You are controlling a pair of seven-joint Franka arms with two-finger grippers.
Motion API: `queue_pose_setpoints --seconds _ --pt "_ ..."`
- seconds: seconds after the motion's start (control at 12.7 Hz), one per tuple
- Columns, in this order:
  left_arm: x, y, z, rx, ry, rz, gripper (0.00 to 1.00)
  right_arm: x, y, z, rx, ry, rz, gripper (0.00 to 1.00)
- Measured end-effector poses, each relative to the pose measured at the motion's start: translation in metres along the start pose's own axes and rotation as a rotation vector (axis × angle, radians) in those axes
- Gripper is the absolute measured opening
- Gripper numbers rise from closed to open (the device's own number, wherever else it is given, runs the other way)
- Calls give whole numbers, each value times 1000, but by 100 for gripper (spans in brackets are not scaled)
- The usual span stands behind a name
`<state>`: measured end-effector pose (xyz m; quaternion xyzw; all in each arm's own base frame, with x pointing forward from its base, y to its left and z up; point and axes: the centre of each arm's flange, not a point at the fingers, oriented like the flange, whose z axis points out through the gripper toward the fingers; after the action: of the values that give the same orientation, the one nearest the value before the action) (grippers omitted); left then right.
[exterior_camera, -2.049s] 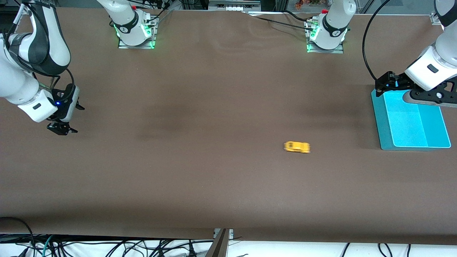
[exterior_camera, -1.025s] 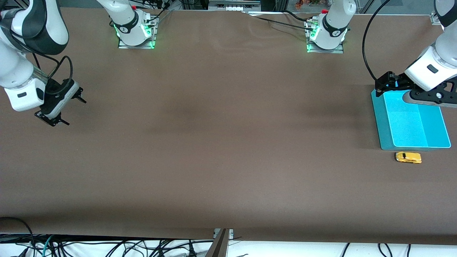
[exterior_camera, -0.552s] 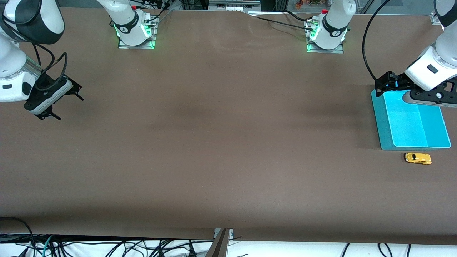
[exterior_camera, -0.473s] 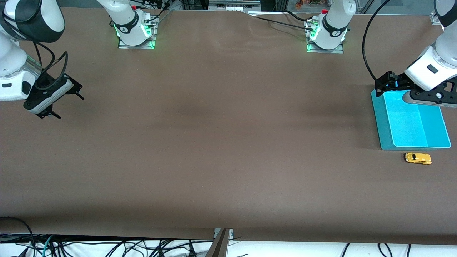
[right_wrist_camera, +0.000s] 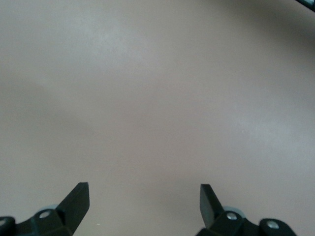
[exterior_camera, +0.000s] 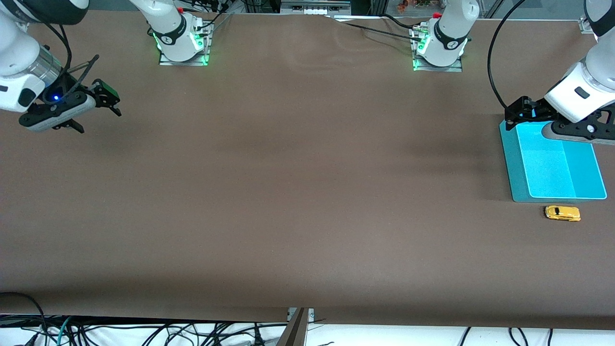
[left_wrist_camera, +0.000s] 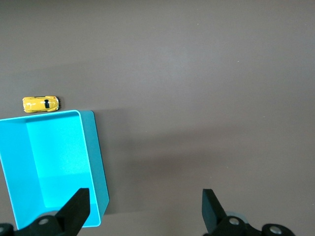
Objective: Wind and store yellow beetle car
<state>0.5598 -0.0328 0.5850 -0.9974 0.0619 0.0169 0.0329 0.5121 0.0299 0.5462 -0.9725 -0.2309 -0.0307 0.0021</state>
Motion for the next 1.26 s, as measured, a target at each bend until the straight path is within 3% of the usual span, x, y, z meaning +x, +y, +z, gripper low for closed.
queue_pose_setpoints --seconds 0.39,1.26 --pt "0 -11 2 -1 -3 -19 100 -5 9 -34 -2 17 127 100" --pt "2 -11 5 -2 -10 -19 100 0 13 -47 12 -6 132 100"
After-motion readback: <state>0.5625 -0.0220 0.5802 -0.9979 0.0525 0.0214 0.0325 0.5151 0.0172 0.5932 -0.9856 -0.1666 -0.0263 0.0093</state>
